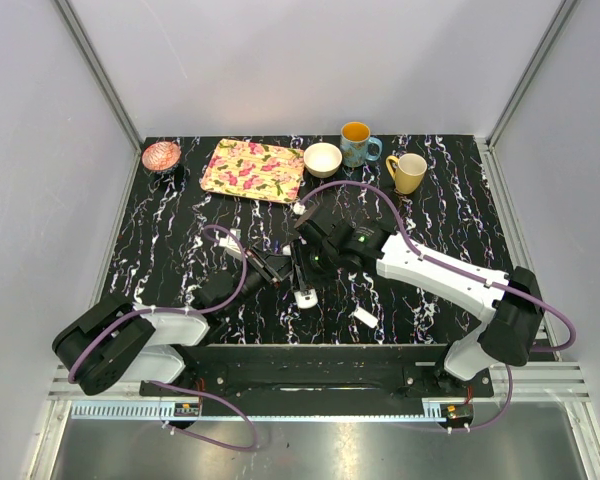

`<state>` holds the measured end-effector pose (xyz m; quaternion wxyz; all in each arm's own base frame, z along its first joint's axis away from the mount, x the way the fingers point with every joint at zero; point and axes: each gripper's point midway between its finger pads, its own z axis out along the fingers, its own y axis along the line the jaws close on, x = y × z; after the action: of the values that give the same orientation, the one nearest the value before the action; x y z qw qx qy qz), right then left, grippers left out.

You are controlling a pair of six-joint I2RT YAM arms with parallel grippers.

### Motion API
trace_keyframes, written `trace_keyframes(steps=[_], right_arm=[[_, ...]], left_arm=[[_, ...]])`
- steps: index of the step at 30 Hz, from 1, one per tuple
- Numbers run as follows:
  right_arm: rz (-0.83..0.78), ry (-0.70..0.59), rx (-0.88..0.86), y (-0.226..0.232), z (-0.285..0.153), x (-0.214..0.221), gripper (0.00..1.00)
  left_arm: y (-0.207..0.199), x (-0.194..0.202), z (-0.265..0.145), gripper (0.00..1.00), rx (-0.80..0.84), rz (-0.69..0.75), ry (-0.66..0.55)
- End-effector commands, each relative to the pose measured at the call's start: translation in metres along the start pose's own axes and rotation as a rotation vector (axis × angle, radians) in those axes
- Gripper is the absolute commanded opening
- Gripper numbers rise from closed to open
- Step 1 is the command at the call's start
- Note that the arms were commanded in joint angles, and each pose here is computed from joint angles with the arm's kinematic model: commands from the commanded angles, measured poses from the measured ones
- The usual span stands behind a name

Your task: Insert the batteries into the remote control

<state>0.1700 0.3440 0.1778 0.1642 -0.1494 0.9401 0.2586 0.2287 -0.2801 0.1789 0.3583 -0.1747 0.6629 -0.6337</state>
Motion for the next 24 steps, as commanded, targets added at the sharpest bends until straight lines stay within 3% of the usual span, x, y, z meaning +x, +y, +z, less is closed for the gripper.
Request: trace_keyframes(steps=[1, 24], right_arm=[[-0.020, -0.086, -0.040, 0.015, -0.012, -0.019, 0.39], [-0.036, -0.054, 0.019, 0.003, -0.009, -0.013, 0.42]], left_arm=[[-0.133, -0.026, -0.033, 0.00, 0.535, -0.015, -0.093], [-0.132, -0.027, -0.035, 0.00, 0.534, -0.019, -0.095]])
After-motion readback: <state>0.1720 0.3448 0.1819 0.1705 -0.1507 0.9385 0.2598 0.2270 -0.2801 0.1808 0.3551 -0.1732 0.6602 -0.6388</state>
